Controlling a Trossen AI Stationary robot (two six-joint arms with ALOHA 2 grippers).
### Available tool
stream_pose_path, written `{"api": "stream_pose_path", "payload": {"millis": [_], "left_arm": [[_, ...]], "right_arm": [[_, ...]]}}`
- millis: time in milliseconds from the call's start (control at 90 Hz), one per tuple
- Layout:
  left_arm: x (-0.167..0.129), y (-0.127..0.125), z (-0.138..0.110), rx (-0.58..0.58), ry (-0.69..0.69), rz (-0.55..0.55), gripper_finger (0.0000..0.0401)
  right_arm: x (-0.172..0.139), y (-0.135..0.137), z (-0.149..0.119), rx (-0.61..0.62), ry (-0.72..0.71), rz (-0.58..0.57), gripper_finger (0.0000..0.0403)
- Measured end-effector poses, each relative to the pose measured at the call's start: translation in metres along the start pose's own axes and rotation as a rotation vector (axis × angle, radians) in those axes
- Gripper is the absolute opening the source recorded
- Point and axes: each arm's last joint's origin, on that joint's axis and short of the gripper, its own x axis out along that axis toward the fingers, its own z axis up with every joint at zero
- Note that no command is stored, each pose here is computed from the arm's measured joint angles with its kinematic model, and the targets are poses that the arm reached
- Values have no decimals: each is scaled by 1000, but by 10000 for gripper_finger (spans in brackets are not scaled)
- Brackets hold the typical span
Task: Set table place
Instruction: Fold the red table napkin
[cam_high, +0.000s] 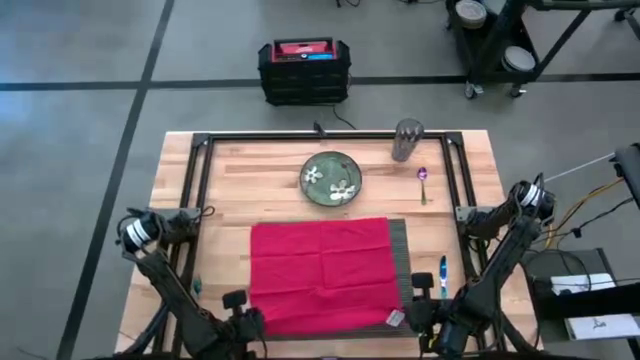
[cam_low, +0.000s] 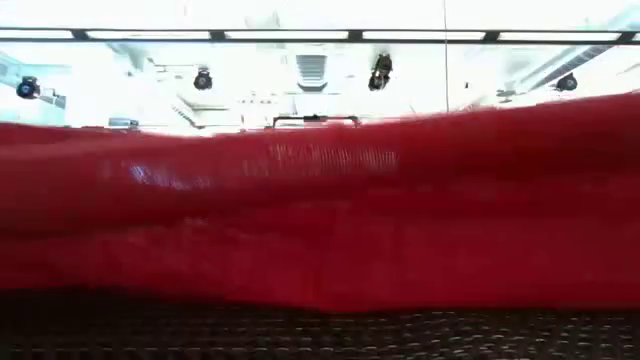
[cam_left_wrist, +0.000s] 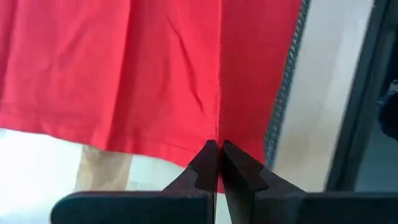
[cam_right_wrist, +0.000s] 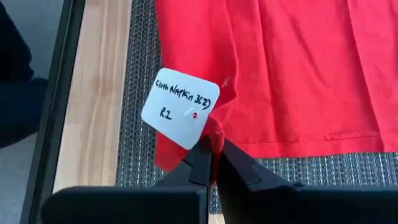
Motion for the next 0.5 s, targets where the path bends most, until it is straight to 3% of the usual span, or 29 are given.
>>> {"api": "stream_pose_path", "payload": {"millis": [222,500], "left_arm": [[-8,9,7,3,-61,94,0],[-14,38,17,-13,-85,309,0]], "right_arm": [[-2,-6,4,63,-56,-52,0],[0,-44,1,172,-26,-227,0]]}}
